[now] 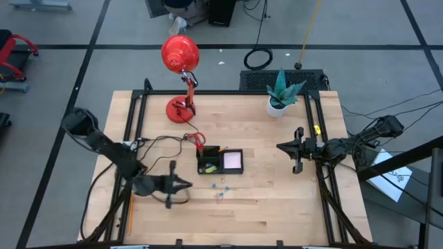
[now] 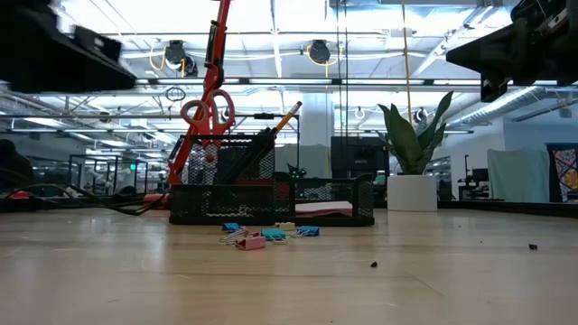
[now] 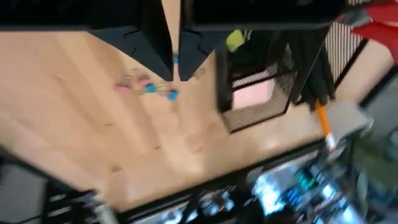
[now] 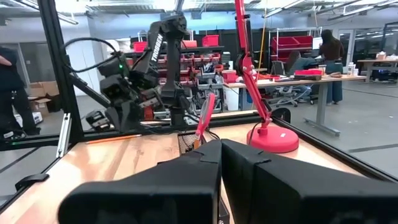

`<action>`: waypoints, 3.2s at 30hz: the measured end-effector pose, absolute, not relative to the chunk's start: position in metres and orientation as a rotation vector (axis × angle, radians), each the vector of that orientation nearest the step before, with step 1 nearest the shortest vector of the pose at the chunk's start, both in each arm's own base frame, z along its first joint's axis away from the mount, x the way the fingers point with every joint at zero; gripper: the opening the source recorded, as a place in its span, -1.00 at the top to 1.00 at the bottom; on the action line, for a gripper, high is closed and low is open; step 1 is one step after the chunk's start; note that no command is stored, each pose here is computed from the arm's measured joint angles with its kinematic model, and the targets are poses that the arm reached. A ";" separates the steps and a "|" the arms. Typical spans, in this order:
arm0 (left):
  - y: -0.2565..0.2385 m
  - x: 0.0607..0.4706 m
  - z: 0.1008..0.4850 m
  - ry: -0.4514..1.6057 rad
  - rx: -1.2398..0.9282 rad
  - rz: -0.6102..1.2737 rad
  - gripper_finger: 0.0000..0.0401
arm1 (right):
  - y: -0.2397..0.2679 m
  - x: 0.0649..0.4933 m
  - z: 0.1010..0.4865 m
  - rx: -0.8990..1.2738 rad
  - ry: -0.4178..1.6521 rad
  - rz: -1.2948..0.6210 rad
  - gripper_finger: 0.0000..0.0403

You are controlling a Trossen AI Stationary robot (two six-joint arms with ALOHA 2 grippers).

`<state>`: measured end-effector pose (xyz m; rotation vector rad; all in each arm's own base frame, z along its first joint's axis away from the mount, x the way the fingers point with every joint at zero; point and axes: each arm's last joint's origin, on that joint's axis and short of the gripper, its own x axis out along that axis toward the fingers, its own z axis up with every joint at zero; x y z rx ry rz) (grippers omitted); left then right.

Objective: Pick and place office supplies into organizer
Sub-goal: Put the pink binder clip into the black desk organizer

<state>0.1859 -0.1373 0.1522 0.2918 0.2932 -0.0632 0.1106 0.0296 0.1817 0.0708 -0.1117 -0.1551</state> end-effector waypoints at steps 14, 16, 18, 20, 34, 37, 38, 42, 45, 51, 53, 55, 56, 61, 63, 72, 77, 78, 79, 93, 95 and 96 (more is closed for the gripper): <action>-0.135 0.248 0.142 0.453 0.138 -0.202 0.16 | 0.030 0.111 0.182 0.093 -0.112 -0.149 1.00; -0.134 0.256 0.138 0.505 0.158 -0.201 0.13 | 0.030 0.111 0.182 0.093 -0.112 -0.149 1.00; -0.132 0.263 0.135 0.544 0.164 -0.215 0.13 | 0.030 0.111 0.182 0.093 -0.112 -0.149 1.00; -0.132 0.271 0.134 0.556 0.167 -0.242 0.13 | 0.030 0.111 0.181 0.093 -0.112 -0.149 1.00; -0.115 0.287 0.125 0.609 0.164 -0.298 0.13 | 0.030 0.111 0.181 0.093 -0.105 -0.149 1.00; -0.115 0.289 0.120 0.625 0.167 -0.299 0.13 | 0.030 0.111 0.180 0.092 -0.102 -0.149 1.00; -0.115 0.290 0.117 0.631 0.167 -0.299 0.13 | 0.030 0.111 0.180 0.091 -0.101 -0.149 1.00; -0.115 0.295 0.109 0.652 0.178 -0.279 0.13 | 0.030 0.112 0.180 0.090 -0.100 -0.150 1.00; -0.117 0.301 0.103 0.675 0.198 -0.270 0.13 | 0.030 0.112 0.179 0.087 -0.093 -0.153 1.00; -0.121 0.315 0.097 0.689 0.259 -0.241 0.13 | 0.031 0.113 0.179 0.085 -0.090 -0.153 1.00; -0.122 0.316 0.098 0.699 0.264 -0.232 0.13 | 0.031 0.113 0.178 0.082 -0.084 -0.153 1.00; -0.122 0.317 0.098 0.699 0.262 -0.232 0.13 | 0.031 0.113 0.178 0.082 -0.083 -0.153 1.00; -0.123 0.317 0.099 0.700 0.259 -0.240 0.13 | 0.031 0.113 0.178 0.082 -0.083 -0.153 1.00; -0.123 0.318 0.099 0.706 0.225 -0.262 0.13 | 0.031 0.113 0.178 0.082 -0.083 -0.153 1.00; -0.123 0.318 0.101 0.711 0.206 -0.271 0.13 | 0.031 0.113 0.178 0.082 -0.083 -0.153 1.00; -0.124 0.315 0.128 0.762 0.134 -0.348 0.13 | 0.031 0.114 0.179 0.085 -0.090 -0.154 1.00; -0.127 0.318 0.131 0.765 0.088 -0.391 0.13 | 0.031 0.114 0.180 0.086 -0.096 -0.153 1.00; -0.128 0.319 0.131 0.759 0.076 -0.390 0.13 | 0.031 0.114 0.180 0.085 -0.096 -0.152 1.00; -0.128 0.319 0.131 0.760 0.065 -0.385 0.13 | 0.031 0.114 0.180 0.087 -0.098 -0.152 1.00; -0.133 0.318 0.123 0.782 0.006 -0.291 0.13 | 0.031 0.114 0.180 0.088 -0.097 -0.153 1.00; -0.136 0.318 0.119 0.795 0.005 -0.317 0.13 | 0.031 0.114 0.180 0.088 -0.096 -0.153 1.00; -0.137 0.317 0.118 0.800 0.005 -0.325 0.13 | 0.031 0.114 0.180 0.088 -0.096 -0.153 1.00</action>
